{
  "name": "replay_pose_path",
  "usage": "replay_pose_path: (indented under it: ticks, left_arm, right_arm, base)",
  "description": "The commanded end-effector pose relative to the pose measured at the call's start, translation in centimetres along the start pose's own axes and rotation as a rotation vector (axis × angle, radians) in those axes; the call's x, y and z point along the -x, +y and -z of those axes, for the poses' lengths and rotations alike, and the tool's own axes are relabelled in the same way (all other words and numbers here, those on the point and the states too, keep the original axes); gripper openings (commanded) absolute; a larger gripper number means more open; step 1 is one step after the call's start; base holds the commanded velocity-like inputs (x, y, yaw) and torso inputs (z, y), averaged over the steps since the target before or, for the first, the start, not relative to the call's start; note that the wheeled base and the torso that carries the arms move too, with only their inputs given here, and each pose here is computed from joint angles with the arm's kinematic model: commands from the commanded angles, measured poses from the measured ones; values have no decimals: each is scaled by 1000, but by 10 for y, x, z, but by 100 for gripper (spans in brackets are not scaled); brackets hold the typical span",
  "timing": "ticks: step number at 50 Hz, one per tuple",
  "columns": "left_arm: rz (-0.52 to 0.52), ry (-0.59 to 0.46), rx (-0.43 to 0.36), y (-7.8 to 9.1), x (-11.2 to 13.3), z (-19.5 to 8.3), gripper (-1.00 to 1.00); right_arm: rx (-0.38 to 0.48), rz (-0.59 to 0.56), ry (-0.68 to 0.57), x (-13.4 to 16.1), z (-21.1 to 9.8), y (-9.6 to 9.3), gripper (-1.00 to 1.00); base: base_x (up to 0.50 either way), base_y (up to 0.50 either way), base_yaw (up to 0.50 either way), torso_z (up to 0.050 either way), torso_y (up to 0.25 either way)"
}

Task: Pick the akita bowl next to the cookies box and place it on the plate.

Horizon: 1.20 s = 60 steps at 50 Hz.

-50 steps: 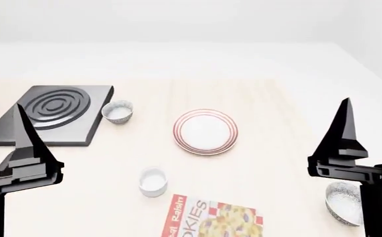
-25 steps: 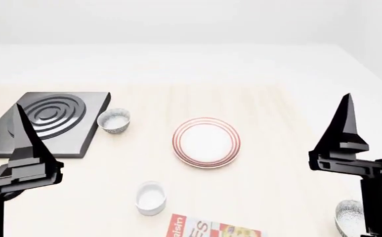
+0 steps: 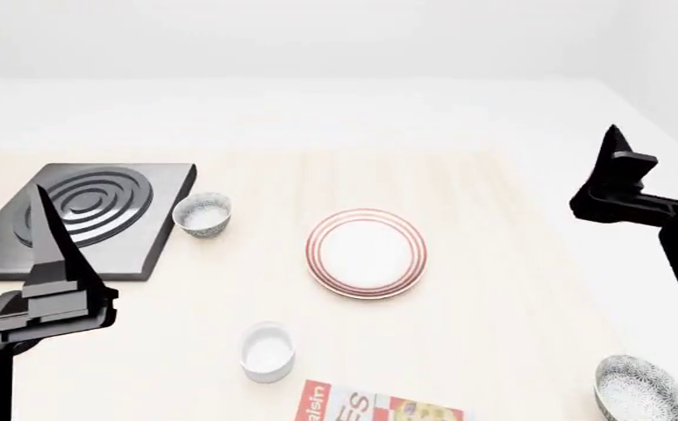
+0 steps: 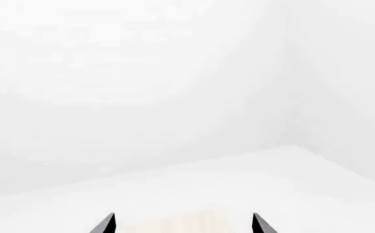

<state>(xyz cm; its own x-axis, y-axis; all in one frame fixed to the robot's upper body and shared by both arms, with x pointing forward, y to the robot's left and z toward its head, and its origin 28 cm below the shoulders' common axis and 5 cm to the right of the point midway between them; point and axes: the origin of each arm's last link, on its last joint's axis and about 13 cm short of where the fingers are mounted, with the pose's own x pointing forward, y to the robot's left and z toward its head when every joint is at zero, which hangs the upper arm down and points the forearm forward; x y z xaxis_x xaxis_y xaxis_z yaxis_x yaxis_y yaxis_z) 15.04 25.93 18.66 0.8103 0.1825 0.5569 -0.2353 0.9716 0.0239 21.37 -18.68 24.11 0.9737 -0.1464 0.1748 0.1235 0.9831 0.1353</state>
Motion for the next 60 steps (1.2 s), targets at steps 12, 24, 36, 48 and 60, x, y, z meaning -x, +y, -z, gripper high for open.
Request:
replay_pose_path:
  ticks: [12, 24, 36, 48, 60]
  left_arm:
    - [-2, -1, -3, 0, -1, -2, 100]
    - [-3, -1, -4, 0, -1, -2, 100]
    - [-1, 3, -4, 0, -2, -1, 100]
    - [-1, 6, -3, 1, -1, 0, 100]
    - [-2, 6, -3, 0, -1, -1, 100]
  right_arm:
    - [113, 19, 681, 11, 25, -17, 100]
    - [114, 51, 830, 21, 47, -23, 100]
    - [146, 66, 976, 25, 70, -27, 100]
    - [143, 61, 1052, 30, 94, -31, 100]
    - [202, 132, 1032, 25, 102, -40, 100]
  base:
    - [0, 0, 0, 0, 0]
    - [0, 0, 0, 0, 0]
    - [0, 0, 0, 0, 0]
    - [0, 0, 0, 0, 0]
    - [0, 0, 0, 0, 0]
